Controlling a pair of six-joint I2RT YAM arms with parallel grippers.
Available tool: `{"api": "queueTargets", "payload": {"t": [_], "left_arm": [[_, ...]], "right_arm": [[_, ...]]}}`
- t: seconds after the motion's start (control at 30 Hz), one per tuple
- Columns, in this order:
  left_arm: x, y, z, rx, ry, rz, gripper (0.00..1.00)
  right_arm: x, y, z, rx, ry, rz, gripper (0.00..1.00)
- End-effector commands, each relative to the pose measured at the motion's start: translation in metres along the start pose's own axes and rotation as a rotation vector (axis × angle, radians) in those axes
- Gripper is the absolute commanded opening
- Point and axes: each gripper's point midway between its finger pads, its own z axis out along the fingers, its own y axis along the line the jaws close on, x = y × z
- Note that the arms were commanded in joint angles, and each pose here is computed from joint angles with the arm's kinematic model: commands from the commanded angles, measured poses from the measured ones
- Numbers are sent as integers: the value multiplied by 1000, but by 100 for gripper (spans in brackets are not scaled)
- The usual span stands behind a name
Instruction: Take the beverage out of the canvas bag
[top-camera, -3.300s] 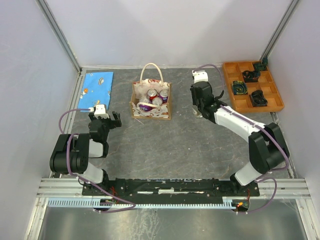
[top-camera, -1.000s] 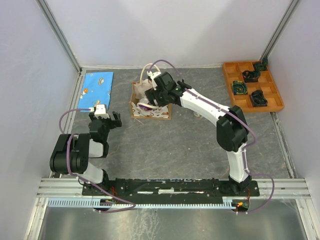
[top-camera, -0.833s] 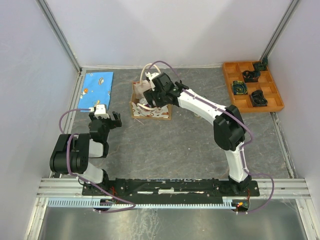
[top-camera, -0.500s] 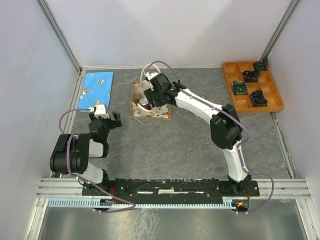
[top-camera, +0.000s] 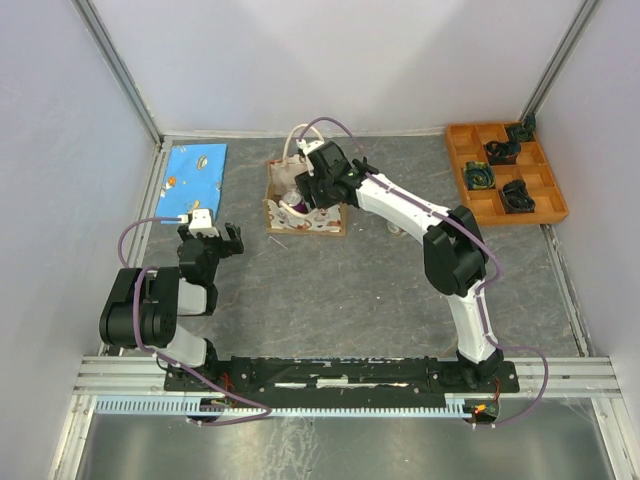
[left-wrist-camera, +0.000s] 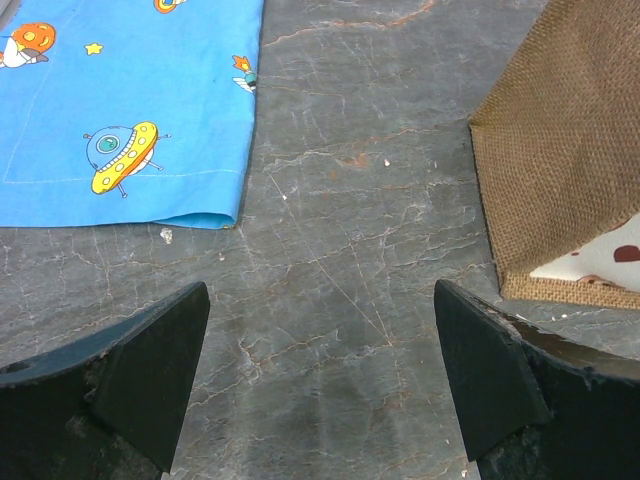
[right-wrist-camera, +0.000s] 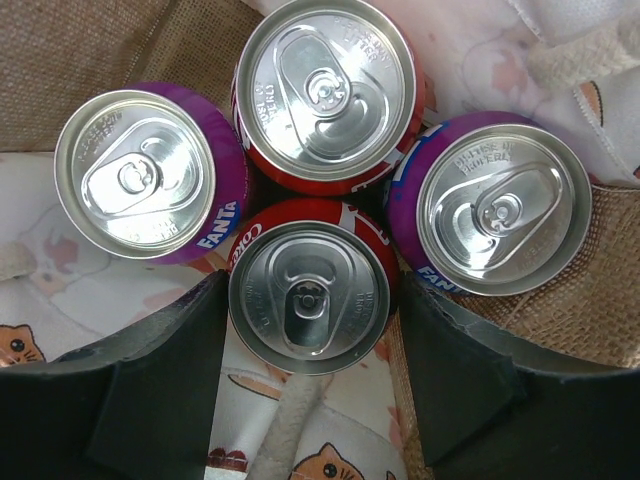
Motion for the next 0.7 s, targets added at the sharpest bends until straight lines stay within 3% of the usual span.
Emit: {"api": "queueTargets", "payload": {"t": [0.0, 0.13, 0.3, 0.33, 0.4, 0.43, 0.47, 0.5, 0.67], "left_arm": [[-20, 1, 6, -2, -64, 45, 99], [-20, 1, 6, -3, -63, 45, 99], [-20, 1, 6, -4, -63, 45, 99], [-20, 1, 6, -3, -62, 45, 99], [-19, 1, 6, -2, -62, 45, 99], [-20, 1, 6, -3, -64, 45, 99], [-20, 1, 6, -3, -64, 45, 99], [-20, 1, 6, -3, -63, 45, 99], [-20, 1, 6, -3, -63, 45, 99]], "right_arm": [[57, -58, 18, 136, 181, 11, 67], [62, -51, 22, 102, 207, 23, 78], [70, -47, 28, 84, 243, 24, 76], [71, -47, 29, 82, 245, 22, 72], [70, -47, 28, 82, 241, 16, 52], [68, -47, 27, 83, 236, 16, 37], [64, -47, 25, 84, 225, 16, 14], [60, -48, 24, 88, 215, 15, 2], [17, -47, 7, 83, 108, 1, 0]]}}
